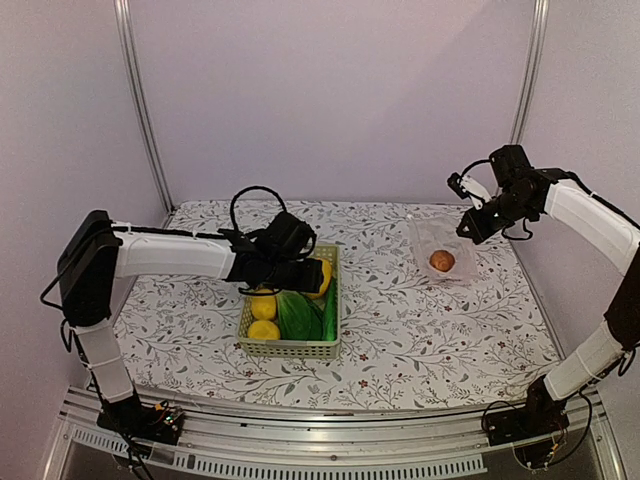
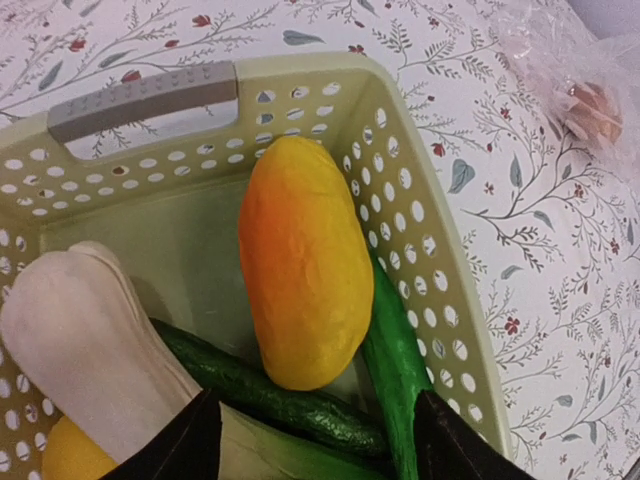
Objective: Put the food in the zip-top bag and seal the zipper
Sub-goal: Pick up the fake fruit from the bin.
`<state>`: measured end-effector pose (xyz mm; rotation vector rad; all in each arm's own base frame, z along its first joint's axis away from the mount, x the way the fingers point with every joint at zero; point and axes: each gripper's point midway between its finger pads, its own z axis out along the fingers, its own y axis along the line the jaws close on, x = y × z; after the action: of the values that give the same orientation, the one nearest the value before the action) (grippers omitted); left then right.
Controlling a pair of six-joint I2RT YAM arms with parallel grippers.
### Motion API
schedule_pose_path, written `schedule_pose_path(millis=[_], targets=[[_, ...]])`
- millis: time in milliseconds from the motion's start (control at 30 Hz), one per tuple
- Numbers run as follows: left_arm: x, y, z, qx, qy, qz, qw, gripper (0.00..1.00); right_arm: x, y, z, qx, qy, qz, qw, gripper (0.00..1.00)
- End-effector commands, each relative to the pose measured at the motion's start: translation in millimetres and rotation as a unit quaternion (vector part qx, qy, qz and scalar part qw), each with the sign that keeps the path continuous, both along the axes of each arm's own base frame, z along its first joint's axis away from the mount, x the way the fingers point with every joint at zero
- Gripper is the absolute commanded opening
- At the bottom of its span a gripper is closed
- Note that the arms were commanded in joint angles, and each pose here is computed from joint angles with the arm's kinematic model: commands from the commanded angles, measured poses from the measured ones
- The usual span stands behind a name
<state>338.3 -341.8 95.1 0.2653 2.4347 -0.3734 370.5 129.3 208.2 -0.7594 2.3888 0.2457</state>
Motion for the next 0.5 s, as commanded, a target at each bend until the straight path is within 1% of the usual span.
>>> schedule_pose_path(millis=[0,233,467], targets=[[20,0,1,0.015,0.0,0.001,1.0,0.65,-8,2,6,0.009,-0.003,0.003,1.0,0.0],[36,-10,-15,0.025,0.022,0.0,0.999,0.63,-9,3,5,0.009,-0.002,0.004,1.0,0.0],[42,-19,-30,0.033,0.042,-0.004,0.999,0.63,-9,3,5,0.009,-0.002,0.005,1.0,0.0]])
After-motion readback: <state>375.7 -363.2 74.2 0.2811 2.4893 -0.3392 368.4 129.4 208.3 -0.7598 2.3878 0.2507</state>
